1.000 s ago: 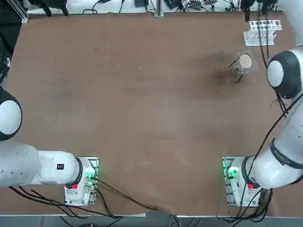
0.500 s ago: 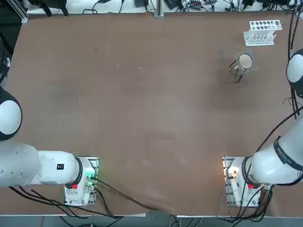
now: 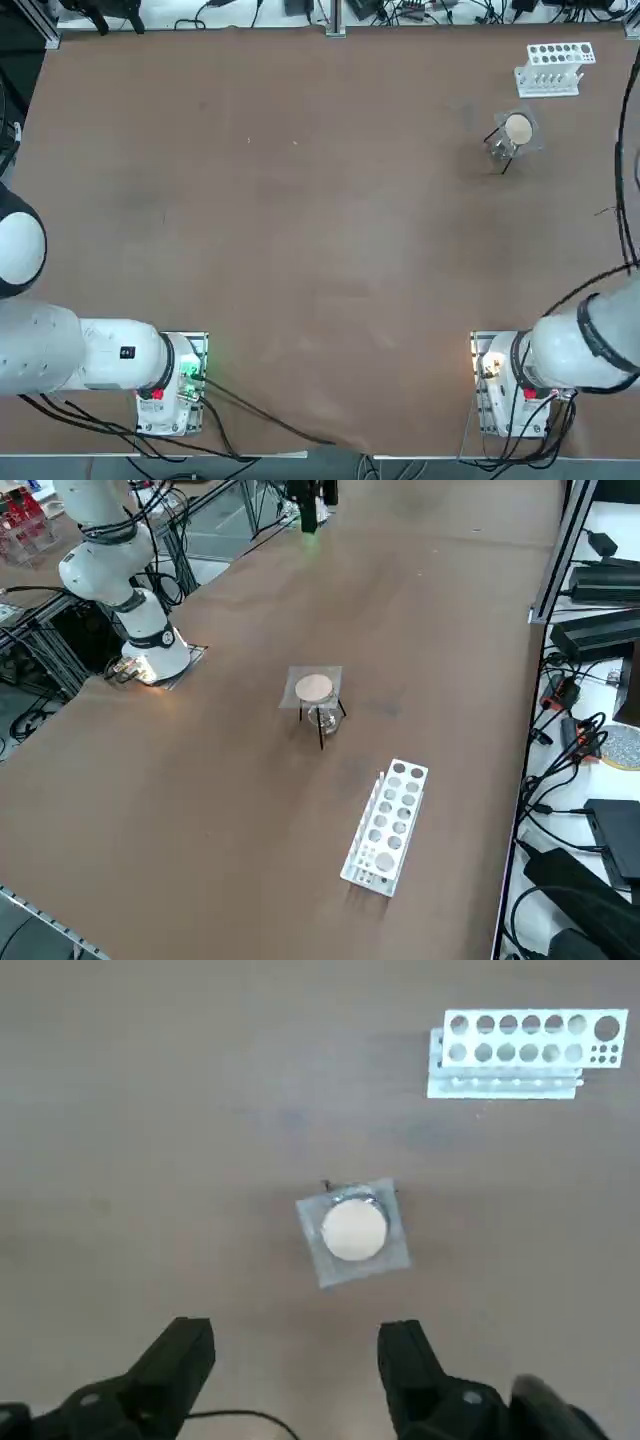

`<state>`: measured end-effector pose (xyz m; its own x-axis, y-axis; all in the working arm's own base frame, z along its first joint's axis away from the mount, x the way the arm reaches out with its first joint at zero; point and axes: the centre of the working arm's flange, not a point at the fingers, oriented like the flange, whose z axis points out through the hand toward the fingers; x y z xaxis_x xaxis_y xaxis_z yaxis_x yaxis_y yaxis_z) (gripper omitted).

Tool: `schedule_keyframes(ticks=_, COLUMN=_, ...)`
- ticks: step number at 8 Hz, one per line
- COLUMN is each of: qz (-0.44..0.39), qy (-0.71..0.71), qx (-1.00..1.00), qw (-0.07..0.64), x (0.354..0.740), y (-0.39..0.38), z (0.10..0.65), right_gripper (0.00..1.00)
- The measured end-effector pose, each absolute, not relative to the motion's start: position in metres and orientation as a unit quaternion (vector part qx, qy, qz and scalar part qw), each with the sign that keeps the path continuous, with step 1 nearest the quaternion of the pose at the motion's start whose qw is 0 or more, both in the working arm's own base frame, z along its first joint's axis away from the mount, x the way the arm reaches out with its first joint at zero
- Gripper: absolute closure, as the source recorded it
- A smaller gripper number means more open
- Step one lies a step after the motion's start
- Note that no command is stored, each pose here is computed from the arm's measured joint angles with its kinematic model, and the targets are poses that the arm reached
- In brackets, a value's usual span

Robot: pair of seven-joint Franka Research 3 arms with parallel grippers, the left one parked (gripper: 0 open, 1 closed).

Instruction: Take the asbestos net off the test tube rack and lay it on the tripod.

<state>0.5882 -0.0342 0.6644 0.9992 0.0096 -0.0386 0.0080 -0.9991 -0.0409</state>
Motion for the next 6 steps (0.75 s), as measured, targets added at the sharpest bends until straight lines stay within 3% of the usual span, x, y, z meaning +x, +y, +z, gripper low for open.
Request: schedule_keyframes(ticks=6, qz=0.023, qy=-0.002, qx=-1.0, qw=0.006, x=0.505, y=-0.022, z=0.65, right_gripper=0.0)
